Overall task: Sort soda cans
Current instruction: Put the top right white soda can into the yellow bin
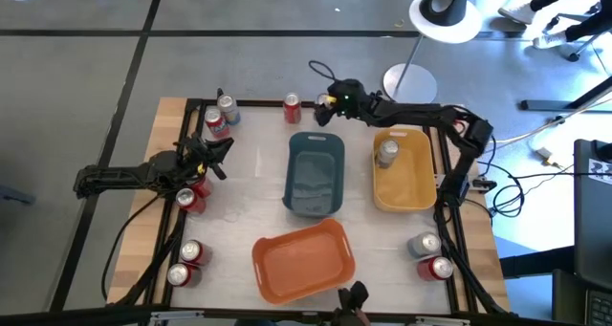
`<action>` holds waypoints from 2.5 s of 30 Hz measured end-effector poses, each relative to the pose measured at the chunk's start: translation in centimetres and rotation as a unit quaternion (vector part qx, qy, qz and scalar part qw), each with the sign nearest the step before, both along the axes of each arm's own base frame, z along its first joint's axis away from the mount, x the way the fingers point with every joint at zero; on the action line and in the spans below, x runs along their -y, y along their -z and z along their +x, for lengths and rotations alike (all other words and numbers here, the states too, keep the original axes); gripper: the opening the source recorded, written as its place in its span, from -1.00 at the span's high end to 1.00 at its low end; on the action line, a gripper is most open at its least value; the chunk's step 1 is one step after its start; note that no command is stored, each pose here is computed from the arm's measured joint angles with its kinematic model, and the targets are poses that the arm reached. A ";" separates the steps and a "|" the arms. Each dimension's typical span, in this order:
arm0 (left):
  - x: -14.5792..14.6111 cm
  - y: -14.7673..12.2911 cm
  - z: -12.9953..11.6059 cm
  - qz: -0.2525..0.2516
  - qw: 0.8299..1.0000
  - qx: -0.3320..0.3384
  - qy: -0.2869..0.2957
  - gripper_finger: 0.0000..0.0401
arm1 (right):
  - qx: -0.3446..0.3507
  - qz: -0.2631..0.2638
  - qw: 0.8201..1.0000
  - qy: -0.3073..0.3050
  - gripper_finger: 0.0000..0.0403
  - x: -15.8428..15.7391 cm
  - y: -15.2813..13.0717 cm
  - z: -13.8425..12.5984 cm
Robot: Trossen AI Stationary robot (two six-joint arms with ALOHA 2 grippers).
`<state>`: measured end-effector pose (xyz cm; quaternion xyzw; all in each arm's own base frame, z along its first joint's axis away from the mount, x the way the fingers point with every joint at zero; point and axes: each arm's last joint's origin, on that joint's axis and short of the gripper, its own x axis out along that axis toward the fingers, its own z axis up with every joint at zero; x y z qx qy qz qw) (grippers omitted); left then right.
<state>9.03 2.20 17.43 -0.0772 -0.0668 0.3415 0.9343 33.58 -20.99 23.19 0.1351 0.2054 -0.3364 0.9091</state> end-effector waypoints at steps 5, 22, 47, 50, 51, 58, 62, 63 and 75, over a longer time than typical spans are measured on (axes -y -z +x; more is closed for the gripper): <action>0.0 0.0 0.0 0.002 1.000 -0.003 0.000 0.86 | 0.021 -0.028 0.999 -0.006 -0.43 -1.1 -4.2 -1.9; 0.0 0.0 0.0 0.002 1.000 -0.004 0.000 0.86 | 0.007 0.011 0.998 0.056 -0.44 -9.1 -14.5 -15.3; 0.0 0.0 0.0 -0.015 1.000 0.010 0.001 0.86 | -0.044 0.130 0.974 0.181 -0.44 -14.4 -8.4 -24.4; 0.0 0.0 0.0 -0.017 1.000 0.012 0.001 0.86 | -0.062 0.135 0.971 0.189 -0.44 -14.4 -6.7 -24.6; 0.0 0.0 0.0 -0.018 1.000 0.012 0.002 0.86 | -0.069 0.135 0.969 0.194 -0.44 -14.5 -6.2 -24.7; 0.0 0.0 0.0 -0.018 1.000 0.013 0.002 0.86 | -0.074 0.147 0.966 0.200 -0.44 -14.0 -2.6 -24.0; 0.0 0.1 0.0 -0.025 1.000 0.018 0.002 0.86 | -0.076 0.150 0.965 0.201 -0.44 -13.9 -0.9 -23.7; 0.0 0.1 0.0 -0.027 0.999 0.020 0.003 0.86 | -0.079 0.151 0.965 0.201 -0.44 -13.9 -0.5 -23.7; 0.0 0.0 0.0 -0.025 1.000 0.019 0.002 0.86 | -0.091 0.180 0.959 0.199 -0.45 -14.0 1.8 -23.7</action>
